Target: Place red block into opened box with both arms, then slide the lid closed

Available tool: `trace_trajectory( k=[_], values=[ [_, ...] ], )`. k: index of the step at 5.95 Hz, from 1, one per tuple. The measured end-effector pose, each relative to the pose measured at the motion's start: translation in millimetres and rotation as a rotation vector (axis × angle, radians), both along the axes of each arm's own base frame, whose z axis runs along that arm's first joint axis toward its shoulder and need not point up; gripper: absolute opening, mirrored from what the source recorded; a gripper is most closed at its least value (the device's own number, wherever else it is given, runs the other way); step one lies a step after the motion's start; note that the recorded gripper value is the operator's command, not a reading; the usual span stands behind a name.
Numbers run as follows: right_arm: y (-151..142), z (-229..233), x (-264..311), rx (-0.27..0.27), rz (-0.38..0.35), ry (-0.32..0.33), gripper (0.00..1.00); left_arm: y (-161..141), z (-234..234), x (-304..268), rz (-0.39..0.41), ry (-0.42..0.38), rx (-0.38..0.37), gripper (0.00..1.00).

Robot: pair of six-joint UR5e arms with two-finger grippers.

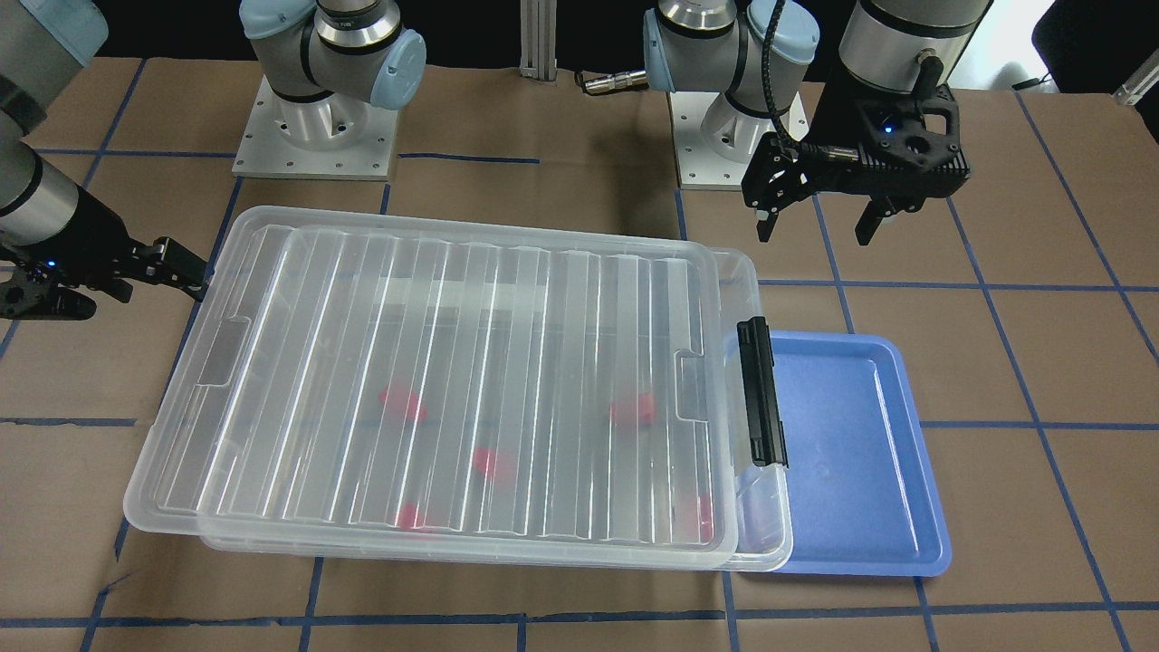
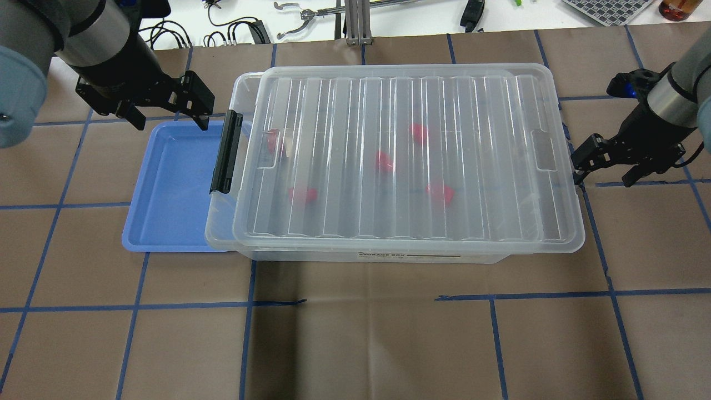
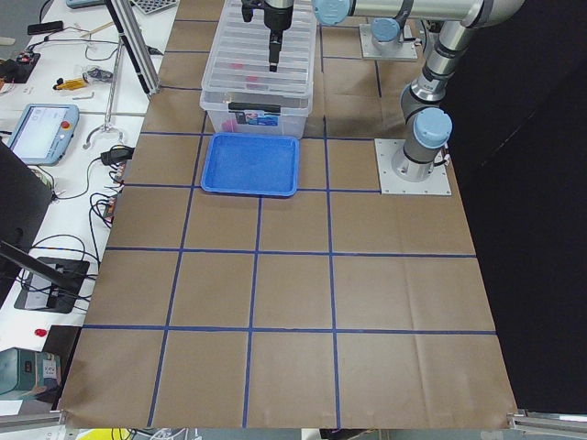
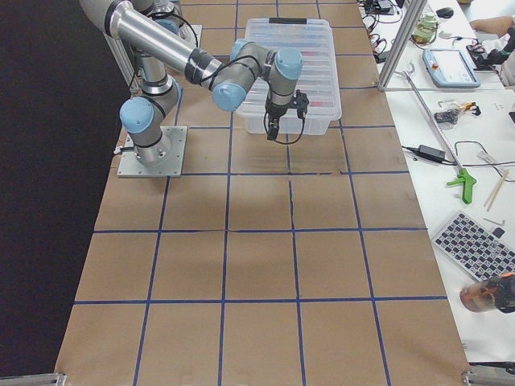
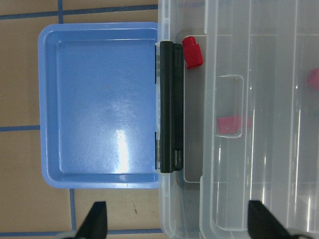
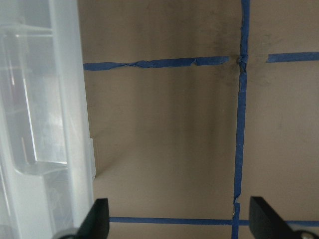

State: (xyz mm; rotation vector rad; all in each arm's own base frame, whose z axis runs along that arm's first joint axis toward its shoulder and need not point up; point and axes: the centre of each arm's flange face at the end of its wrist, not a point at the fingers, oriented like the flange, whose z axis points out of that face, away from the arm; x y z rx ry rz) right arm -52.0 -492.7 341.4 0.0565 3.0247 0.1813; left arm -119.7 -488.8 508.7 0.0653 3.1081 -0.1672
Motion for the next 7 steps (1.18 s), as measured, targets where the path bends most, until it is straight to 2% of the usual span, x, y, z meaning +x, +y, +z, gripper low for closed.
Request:
trace_trajectory(
  k=[5, 6, 7],
  values=[
    [1, -2, 16, 0.013, 0.01, -0.052, 1.0, 0, 0, 1, 0.001, 0.001, -0.002, 0.98],
    [0, 1, 16, 0.01, 0.012, -0.049, 1.0, 0, 0, 1, 0.001, 0.001, -0.002, 0.98],
    [-3, 15, 14, -0.014, 0.014, -0.028, 1.0, -1, 0, 1, 0.0, 0.001, -0.001, 0.98]
  ],
)
